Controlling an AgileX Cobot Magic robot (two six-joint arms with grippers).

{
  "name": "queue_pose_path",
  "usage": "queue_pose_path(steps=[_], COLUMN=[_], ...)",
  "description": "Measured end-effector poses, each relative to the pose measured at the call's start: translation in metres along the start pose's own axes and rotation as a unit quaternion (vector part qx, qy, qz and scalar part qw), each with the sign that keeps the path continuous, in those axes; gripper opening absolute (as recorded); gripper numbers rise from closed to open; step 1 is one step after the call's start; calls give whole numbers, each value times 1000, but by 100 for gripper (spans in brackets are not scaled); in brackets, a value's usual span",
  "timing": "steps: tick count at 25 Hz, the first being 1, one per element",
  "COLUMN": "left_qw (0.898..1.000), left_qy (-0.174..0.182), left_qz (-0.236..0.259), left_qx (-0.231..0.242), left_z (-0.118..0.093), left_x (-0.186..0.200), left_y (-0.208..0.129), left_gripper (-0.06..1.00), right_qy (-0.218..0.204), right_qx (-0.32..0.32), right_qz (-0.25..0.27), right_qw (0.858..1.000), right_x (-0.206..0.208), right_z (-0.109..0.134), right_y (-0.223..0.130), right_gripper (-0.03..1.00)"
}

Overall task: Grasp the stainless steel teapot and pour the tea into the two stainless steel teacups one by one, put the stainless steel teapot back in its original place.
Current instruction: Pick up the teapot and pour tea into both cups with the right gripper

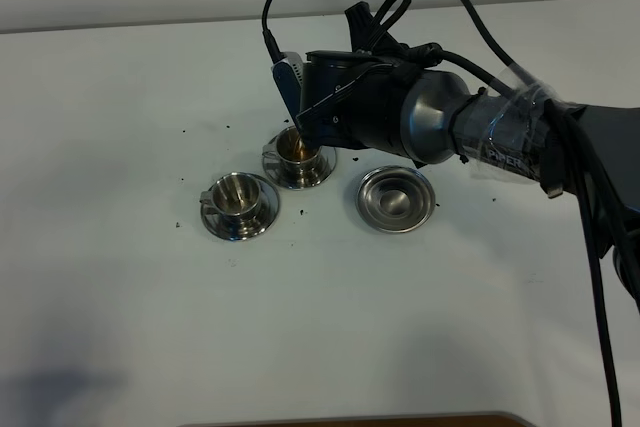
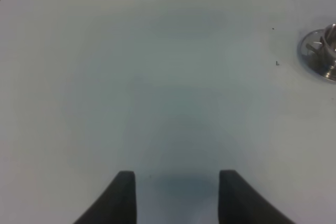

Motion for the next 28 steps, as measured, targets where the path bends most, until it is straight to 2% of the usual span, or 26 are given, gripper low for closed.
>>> queue_pose_path(steps=[28], left_qw=[1000], left_qy=[0], left_qz=[0], left_qx=[1], left_z=[0], left_x=[0], left_y=[0], left_gripper=[43], right_qy=[-27], right_qx=[66], right_qz=[36], right_qw=[997], right_x=[1], right_z=[-11], right_y=[-13], right_gripper=[19])
Point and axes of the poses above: a point on each arm's last joint axis where the gripper is mounted, x pointing back along that axis away from the gripper, z along the wrist's bending axis when the last joint is at zero, y = z × x, the point moved 9 cm from there along -x, pointing out along that axis toward the gripper, and after that the axes turned 14 degrees about x, right-handed, at the moved point
